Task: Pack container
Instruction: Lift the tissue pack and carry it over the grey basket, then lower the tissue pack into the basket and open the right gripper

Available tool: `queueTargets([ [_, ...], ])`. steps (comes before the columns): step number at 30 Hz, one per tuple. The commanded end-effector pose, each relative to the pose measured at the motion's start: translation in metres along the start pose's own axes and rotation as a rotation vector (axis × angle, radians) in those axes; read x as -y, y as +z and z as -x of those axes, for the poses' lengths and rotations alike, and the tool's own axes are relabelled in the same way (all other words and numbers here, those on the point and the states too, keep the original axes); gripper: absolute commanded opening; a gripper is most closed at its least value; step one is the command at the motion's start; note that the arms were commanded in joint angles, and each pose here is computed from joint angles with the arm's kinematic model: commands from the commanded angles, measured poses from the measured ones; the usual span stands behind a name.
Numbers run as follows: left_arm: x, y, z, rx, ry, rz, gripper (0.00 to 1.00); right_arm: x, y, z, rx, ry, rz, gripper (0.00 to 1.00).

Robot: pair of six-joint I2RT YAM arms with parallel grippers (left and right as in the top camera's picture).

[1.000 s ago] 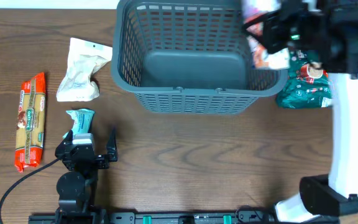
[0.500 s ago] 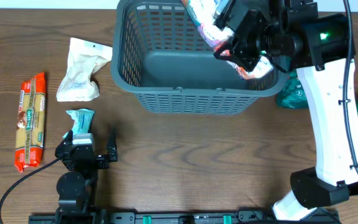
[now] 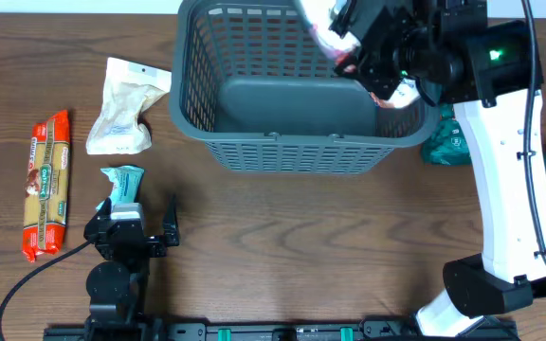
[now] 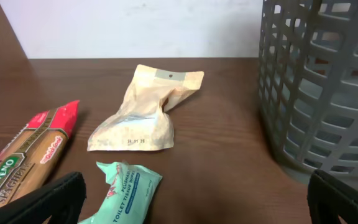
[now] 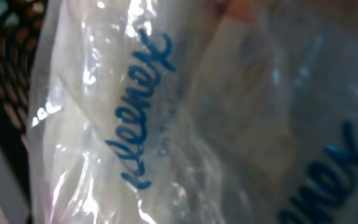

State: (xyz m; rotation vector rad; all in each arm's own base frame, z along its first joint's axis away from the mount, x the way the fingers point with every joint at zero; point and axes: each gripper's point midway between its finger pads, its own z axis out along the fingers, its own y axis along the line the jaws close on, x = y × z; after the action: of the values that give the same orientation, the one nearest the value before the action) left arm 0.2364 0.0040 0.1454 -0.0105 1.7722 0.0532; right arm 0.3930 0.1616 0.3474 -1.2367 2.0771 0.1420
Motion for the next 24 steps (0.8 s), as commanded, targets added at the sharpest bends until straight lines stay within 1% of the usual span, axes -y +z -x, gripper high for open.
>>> queueTargets([
  [1, -0.001, 0.003, -0.013, -0.027, 0.015, 0.005, 0.99, -0.006, -0.004, 0.003, 0.01, -0.161, 0.016, 0.01],
  [7, -0.001, 0.003, -0.013, -0.027, 0.015, 0.005, 0.99, -0.014, 0.031, -0.026, -0.081, -0.183, 0.105, 0.01],
  [13, -0.001, 0.003, -0.013, -0.027, 0.014, 0.005, 0.99, -0.038, 0.091, -0.066, -0.168, -0.142, 0.281, 0.01],
  [18, -0.001, 0.003, -0.013, -0.027, 0.015, 0.005, 0.99, -0.054, 0.137, -0.103, -0.244, -0.099, 0.375, 0.01],
  [21, -0.001, 0.003, -0.013, -0.027, 0.015, 0.005, 0.99, -0.06, 0.149, -0.114, -0.264, -0.083, 0.402, 0.01],
  [24, -0.001, 0.003, -0.013, -0.027, 0.015, 0.005, 0.99, -0.066, 0.152, -0.112, -0.238, -0.071, 0.435, 0.01],
])
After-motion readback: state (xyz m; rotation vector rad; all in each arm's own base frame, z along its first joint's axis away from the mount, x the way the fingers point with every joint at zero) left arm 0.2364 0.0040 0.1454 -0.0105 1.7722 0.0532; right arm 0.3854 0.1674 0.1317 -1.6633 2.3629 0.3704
